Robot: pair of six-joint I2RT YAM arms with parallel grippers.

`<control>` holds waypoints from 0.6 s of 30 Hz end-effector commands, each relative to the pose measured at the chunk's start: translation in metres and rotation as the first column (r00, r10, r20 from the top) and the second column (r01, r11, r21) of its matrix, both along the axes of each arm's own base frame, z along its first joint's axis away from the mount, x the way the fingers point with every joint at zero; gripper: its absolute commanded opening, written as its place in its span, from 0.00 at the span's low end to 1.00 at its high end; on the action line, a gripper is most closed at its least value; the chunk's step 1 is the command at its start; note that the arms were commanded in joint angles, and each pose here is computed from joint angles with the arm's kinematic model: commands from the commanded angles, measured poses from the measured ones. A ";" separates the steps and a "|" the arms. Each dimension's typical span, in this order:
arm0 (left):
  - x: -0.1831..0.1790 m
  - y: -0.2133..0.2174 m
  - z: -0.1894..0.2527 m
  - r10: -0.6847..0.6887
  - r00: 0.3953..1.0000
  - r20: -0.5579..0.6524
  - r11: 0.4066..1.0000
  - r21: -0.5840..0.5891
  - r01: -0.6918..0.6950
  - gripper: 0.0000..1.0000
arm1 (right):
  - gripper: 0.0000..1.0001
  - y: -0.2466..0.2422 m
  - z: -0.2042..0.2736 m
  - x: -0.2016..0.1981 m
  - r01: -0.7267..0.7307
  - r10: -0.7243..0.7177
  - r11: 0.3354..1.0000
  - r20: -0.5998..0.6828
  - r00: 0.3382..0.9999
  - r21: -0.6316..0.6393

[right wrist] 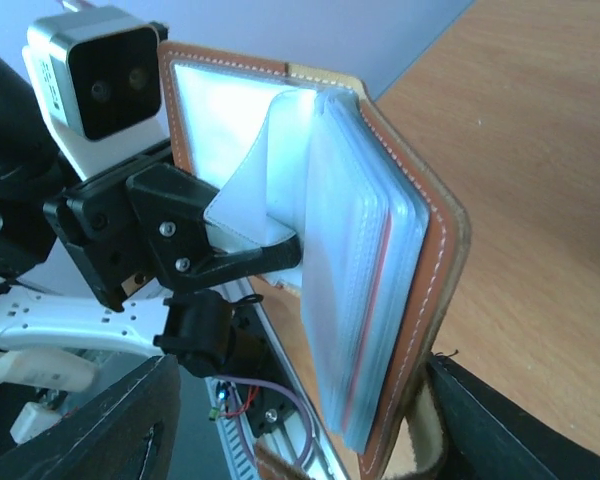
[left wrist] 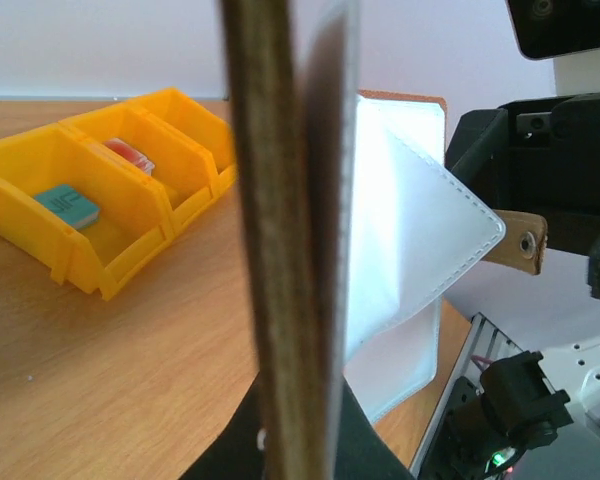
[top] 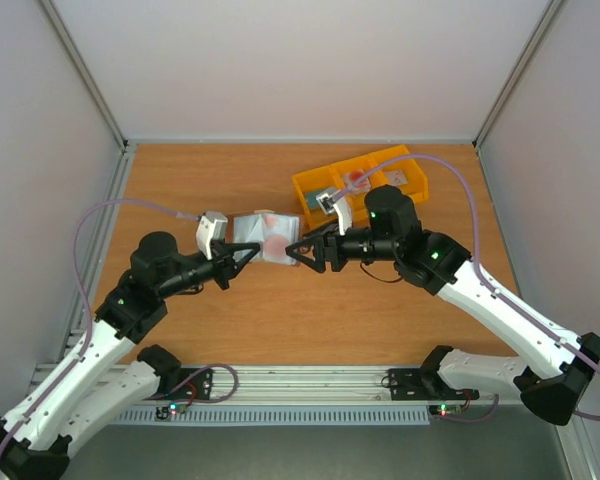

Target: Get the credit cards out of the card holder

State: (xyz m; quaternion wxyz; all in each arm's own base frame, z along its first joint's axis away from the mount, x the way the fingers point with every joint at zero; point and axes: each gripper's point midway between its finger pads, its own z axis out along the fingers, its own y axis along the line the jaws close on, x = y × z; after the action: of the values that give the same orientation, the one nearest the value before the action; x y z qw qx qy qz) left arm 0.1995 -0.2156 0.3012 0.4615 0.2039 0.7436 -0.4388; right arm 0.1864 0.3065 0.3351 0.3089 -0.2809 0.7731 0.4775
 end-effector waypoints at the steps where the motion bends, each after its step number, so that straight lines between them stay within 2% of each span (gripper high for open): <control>1: 0.001 0.007 0.022 0.036 0.997 0.066 0.993 -0.113 -0.029 0.00 | 0.66 0.014 0.012 0.013 -0.009 0.006 0.998 0.055 0.998 0.065; 4: -0.002 0.010 0.023 0.046 0.993 0.107 0.990 -0.140 -0.031 0.00 | 0.59 0.018 0.008 0.025 0.012 -0.014 0.999 0.064 0.998 0.034; 9: -0.013 0.015 0.024 0.038 0.985 0.166 0.982 -0.187 -0.006 0.00 | 0.34 0.025 0.004 0.024 -0.040 0.038 0.999 0.058 0.998 0.025; 13: -0.006 0.020 0.017 0.082 0.986 0.144 0.977 -0.205 -0.051 0.00 | 0.35 0.027 0.018 0.005 -0.185 0.179 0.980 0.092 0.980 0.069; 15: -0.005 0.018 0.013 0.078 0.988 0.132 0.975 -0.218 -0.048 0.00 | 0.35 0.025 0.011 0.008 -0.175 0.173 0.984 0.062 0.983 0.023; 18: -0.009 0.014 0.017 0.044 0.989 0.141 0.968 -0.250 -0.007 0.00 | 0.28 0.026 0.001 0.012 -0.159 0.159 0.987 0.031 0.987 -0.011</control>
State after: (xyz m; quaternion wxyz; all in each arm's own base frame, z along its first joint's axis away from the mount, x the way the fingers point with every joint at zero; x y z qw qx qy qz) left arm 0.1936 -0.2000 0.2903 0.5113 0.1646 0.6988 -0.4724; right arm 0.2021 0.3318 0.3349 0.2946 -0.3295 0.7489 0.4938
